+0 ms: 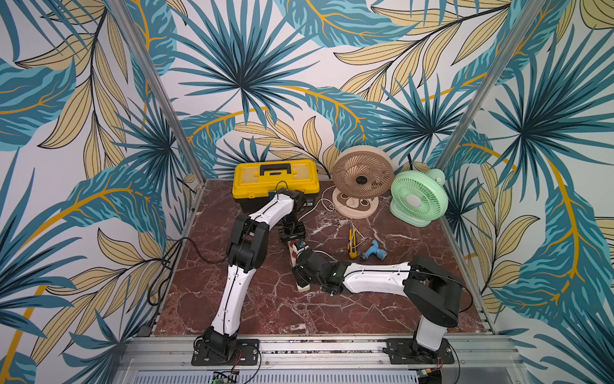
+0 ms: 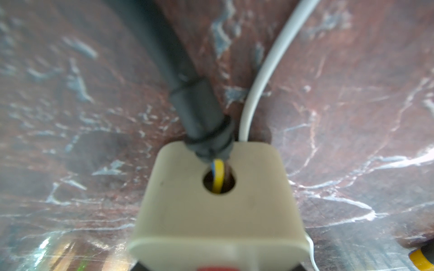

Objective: Unplug the desk fan from the power strip
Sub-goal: Remove the plug from the socket.

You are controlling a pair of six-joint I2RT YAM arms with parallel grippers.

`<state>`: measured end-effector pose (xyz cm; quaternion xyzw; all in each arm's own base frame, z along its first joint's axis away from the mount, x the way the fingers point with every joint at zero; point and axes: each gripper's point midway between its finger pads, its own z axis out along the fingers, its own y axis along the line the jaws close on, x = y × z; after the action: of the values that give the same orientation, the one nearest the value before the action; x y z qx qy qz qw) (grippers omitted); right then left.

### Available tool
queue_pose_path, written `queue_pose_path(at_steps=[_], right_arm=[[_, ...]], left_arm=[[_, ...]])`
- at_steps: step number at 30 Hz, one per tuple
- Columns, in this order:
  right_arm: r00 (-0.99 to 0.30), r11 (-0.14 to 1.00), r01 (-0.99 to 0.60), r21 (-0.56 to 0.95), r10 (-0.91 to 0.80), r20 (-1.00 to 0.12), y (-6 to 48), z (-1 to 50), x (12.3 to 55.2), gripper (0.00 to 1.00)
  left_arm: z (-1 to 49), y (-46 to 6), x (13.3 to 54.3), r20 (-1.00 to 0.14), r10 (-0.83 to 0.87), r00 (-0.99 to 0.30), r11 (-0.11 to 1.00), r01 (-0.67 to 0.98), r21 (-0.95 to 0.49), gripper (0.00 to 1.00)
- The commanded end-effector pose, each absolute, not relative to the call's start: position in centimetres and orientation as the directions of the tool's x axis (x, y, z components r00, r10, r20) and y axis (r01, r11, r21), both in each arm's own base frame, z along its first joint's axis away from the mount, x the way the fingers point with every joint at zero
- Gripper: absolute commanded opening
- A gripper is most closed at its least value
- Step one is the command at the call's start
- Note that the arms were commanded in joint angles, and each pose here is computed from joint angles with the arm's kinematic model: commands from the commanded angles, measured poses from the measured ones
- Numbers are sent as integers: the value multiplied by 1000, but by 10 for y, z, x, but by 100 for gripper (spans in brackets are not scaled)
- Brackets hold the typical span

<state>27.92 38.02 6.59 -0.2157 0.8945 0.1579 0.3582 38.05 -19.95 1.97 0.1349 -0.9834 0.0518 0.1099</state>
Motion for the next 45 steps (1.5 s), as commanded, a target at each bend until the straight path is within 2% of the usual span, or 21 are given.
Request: queue_pose_path(at_steps=[1, 15, 24, 37, 45], right_arm=[[-626, 878, -474, 74, -276, -729, 382, 68, 291, 52], [-633, 894, -447, 1, -316, -707, 382, 63, 290, 31], [-654, 893, -448, -29, -350, -670, 385, 53, 289, 31], [-631, 888, -450, -93, -390, -670, 386, 55, 290, 1], [-565, 845, -486, -224, -499, -657, 400, 56, 279, 0]], left_arm=[[-54, -194, 376, 286, -240, -928, 965, -259, -29, 0], [-62, -196, 372, 292, -257, -921, 960, -279, -38, 0], [-63, -196, 372, 294, -263, -919, 957, -286, -38, 0], [-67, -193, 370, 290, -275, -917, 956, -293, -17, 0], [-69, -191, 369, 283, -283, -916, 955, -296, -1, 0]])
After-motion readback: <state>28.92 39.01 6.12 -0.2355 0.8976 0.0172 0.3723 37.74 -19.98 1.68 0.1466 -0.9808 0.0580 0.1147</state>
